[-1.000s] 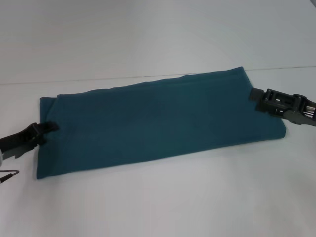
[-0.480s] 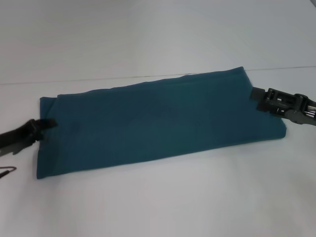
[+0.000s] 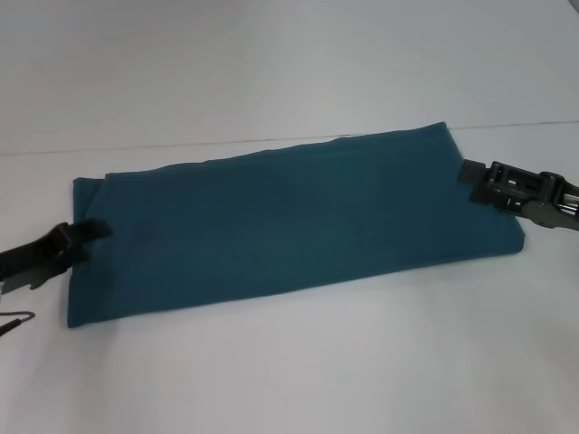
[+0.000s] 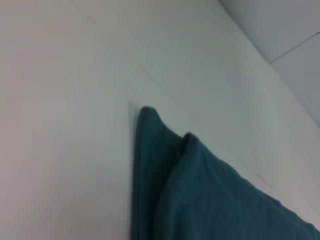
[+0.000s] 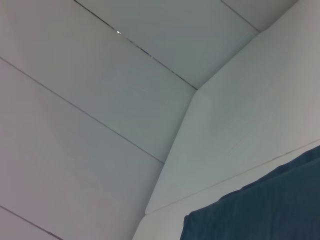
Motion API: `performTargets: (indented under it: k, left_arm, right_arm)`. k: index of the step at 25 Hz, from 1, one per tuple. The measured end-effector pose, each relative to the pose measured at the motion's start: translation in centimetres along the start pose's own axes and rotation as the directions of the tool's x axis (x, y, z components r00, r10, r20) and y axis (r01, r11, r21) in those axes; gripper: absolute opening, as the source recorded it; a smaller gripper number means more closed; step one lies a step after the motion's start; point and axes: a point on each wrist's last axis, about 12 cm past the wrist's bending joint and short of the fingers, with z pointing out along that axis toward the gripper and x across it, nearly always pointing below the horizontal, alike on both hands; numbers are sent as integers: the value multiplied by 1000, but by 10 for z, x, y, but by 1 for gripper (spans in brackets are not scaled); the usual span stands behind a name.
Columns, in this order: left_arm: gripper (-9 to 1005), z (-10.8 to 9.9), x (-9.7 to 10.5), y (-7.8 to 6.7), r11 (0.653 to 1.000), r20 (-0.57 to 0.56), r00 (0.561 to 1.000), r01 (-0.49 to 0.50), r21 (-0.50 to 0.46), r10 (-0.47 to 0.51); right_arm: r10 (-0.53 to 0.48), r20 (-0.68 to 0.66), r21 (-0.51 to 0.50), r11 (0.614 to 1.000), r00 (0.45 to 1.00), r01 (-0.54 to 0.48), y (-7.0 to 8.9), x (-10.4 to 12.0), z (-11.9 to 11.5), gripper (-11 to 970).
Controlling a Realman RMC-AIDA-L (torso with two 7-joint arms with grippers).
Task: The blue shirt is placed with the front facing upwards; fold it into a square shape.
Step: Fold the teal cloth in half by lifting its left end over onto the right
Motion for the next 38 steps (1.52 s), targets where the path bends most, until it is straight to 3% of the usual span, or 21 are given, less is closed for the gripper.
performTargets:
  k: [10,18,22,27,31,35,38]
  left_arm:
    - [611,4,6,-7,1000,-13,1000,6,26,-5]
    - [611,9,13,3,999,-8,1000,22,-32,-23]
    - [612,6,12,0,1000,-10,1000,18,-9,-18]
    - [612,-4,-4,-13,997,-4,999,-33,66,33]
    - [631,-11,-15,-19,990,-65,992,-102,95,108]
    - [651,-14,-19,-24,982,-96,981,-160,103,170]
    - [665,-12,-21,-21,983,-88,980,-173,57,177]
  right_arm:
    - [6,0,3,1000,1000,-6,-1,1,-1,893]
    - [12,1,13,1000,1000,-12,-2,0,-2,891]
    - [13,1,13,1000,1000,-13,-2,0,-3,890]
    - [10,1,8,1000,1000,-10,-1,-1,-3,889]
    - [7,0,7,1000,1000,-7,-1,-2,-2,888]
    - [5,-1,7,1000,1000,-5,0,-2,-1,887]
    - [6,0,8,1000,1000,-6,0,-2,0,886]
